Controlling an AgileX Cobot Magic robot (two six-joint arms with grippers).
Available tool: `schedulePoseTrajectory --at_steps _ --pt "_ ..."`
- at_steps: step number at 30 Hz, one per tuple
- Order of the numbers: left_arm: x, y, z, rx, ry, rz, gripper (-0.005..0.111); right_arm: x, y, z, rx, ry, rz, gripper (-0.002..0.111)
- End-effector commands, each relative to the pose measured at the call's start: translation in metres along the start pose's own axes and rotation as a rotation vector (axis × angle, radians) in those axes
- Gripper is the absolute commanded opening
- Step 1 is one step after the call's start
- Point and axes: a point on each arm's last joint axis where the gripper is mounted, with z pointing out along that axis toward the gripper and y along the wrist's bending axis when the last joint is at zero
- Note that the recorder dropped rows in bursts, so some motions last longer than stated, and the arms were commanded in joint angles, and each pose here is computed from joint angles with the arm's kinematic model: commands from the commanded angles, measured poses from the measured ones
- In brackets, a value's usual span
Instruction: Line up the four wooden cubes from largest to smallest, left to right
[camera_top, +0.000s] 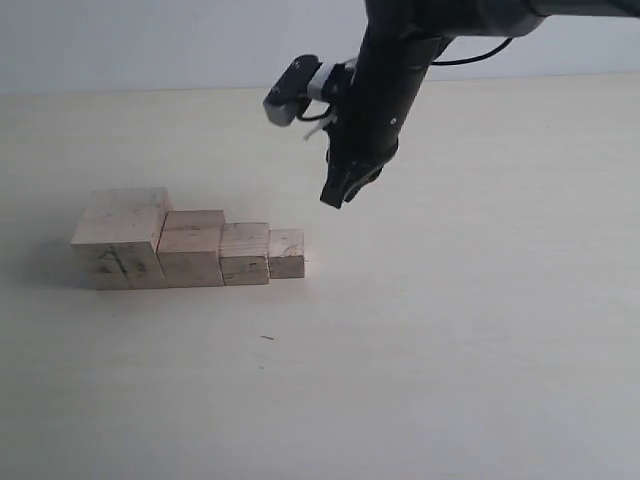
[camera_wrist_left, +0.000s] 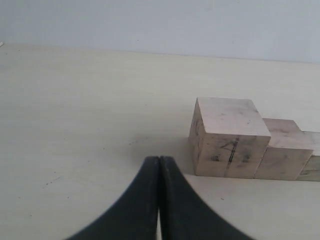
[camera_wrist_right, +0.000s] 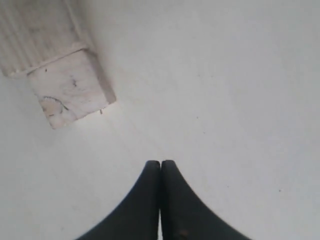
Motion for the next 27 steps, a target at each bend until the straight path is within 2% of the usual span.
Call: schedulePoseTrajectory --at_steps 1,5,8,14,18,27 --pt "-0.001 0.000 -0.001 0.005 -0.010 0.001 0.000 0.004 -0.012 -0.030 -0.024 -0.156 0.217 0.000" --pt "-0.001 0.000 -0.001 0.005 -0.010 0.001 0.000 0.009 -0.009 -0.051 0.012 -0.259 0.293 0.000" --pt "-0.001 0.000 -0.001 0.005 -0.010 0.001 0.000 0.026 0.002 -0.065 0.078 -0.343 0.432 0.000" --pt "-0.001 0.000 -0.001 0.005 -0.010 0.001 0.000 0.051 0.024 -0.103 0.139 -0.516 0.604 0.000" --pt "-0.001 0.000 -0.001 0.005 -0.010 0.001 0.000 0.065 0.037 -0.127 0.180 -0.627 0.653 0.000" --pt "-0.001 0.000 -0.001 0.005 -0.010 0.001 0.000 0.083 0.059 -0.168 0.176 -0.744 0.718 0.000"
